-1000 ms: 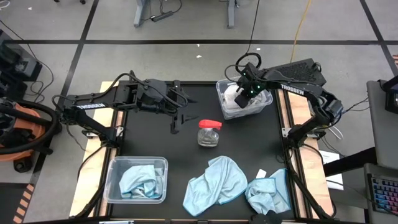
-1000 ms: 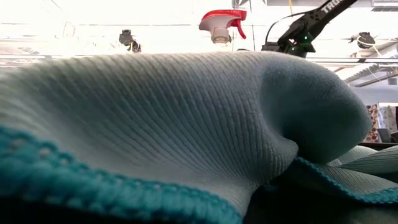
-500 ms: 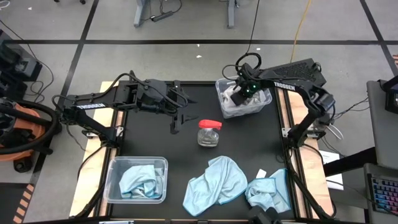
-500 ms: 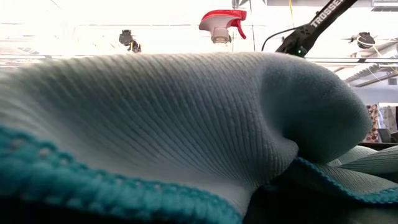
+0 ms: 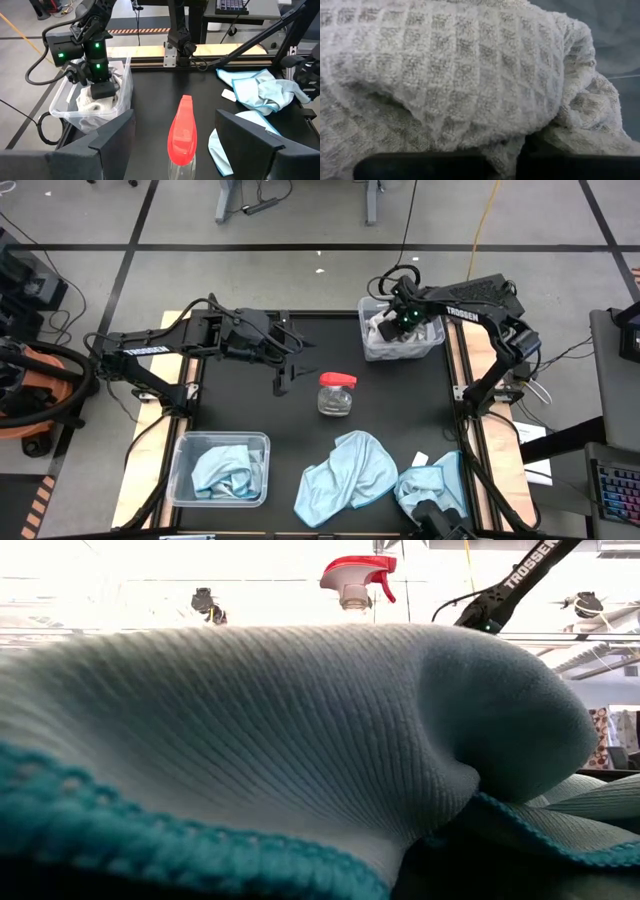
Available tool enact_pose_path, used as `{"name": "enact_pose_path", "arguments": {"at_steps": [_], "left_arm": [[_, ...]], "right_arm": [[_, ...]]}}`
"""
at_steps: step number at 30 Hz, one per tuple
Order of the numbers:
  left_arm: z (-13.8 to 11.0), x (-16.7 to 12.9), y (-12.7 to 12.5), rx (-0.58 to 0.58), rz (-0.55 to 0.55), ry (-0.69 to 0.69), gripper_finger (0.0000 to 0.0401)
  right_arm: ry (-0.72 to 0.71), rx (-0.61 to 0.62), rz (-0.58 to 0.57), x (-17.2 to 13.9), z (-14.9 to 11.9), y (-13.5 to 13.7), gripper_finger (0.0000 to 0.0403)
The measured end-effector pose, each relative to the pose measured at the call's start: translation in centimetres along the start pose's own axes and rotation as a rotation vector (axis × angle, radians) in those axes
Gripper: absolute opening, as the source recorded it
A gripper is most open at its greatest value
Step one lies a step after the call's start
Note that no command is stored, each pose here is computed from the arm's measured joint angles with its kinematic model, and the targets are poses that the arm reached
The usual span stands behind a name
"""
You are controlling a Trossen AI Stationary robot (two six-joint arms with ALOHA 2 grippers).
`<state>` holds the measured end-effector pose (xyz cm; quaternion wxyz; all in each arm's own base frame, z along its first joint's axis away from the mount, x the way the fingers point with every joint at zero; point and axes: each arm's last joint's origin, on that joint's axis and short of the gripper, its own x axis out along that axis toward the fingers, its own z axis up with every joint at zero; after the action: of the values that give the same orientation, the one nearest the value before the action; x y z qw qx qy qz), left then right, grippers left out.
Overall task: Sort microfiber towel by color & place in baskets
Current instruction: Put the gray towel into the top transparent bin
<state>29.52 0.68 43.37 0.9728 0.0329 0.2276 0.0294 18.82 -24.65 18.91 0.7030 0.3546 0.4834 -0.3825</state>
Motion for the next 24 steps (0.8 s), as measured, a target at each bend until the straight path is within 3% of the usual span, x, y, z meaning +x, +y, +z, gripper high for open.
{"name": "enact_pose_path", "arguments": {"at_steps": [7, 16, 24], "left_arm": [[0.0, 0.0, 0.0, 0.0, 0.0, 0.0, 0.0278], [0.0, 0.0, 0.0, 0.0, 0.0, -0.005, 0.0278], [0.1, 0.0, 0.0, -0.001, 0.001, -0.013, 0.0278]], "right_arm": [[0.053, -0.002, -0.036, -0.2, -0.4, -1.2, 0.0047], [0.039, 0.027, -0.072, -1.2, -0.6, -1.7, 0.0135], [-0.059, 0.023, -0.023, -4.9, -1.2, -1.4, 0.0208]]}}
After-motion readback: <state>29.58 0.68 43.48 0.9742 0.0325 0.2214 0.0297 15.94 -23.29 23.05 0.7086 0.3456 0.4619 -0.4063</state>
